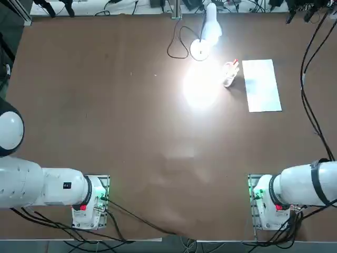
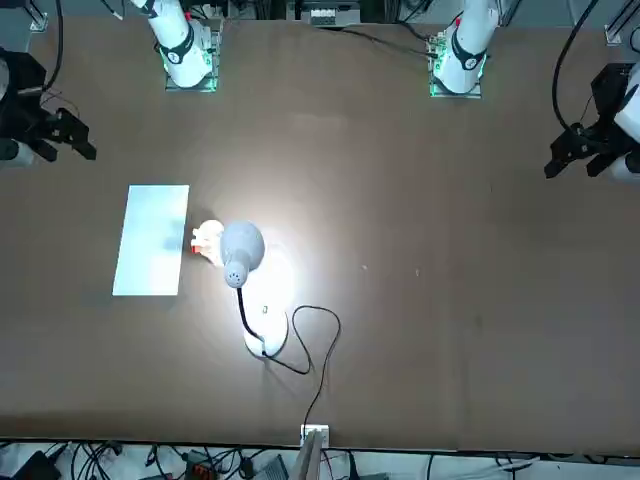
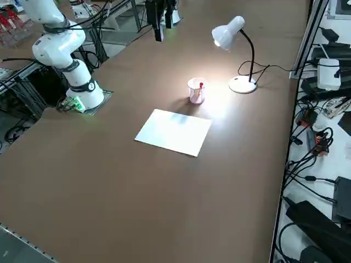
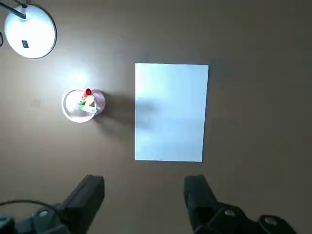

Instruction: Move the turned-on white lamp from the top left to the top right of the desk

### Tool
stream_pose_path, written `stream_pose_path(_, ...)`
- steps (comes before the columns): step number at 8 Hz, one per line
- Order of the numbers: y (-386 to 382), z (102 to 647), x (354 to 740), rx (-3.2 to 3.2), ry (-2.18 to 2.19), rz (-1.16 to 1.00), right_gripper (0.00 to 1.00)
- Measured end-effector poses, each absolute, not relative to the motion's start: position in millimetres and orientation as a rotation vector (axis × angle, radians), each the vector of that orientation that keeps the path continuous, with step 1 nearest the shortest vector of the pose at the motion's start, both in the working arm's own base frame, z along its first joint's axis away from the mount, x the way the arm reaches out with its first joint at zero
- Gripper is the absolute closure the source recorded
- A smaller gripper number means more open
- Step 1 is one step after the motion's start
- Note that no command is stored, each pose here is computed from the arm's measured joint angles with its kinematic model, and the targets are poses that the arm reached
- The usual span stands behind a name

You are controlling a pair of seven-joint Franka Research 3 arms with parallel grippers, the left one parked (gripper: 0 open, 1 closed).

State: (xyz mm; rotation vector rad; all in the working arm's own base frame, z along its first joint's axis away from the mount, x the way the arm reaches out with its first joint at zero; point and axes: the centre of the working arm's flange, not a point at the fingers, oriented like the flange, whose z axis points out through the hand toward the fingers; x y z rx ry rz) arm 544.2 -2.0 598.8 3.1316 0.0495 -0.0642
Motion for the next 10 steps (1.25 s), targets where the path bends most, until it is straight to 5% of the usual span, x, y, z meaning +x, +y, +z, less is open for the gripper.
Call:
stream_pose_path(4, 62, 555, 570, 3.182, 0.200, -0.146, 0.00)
stream_pose_path(10, 250, 568, 572, 3.214, 0.326, 0.418, 0.00)
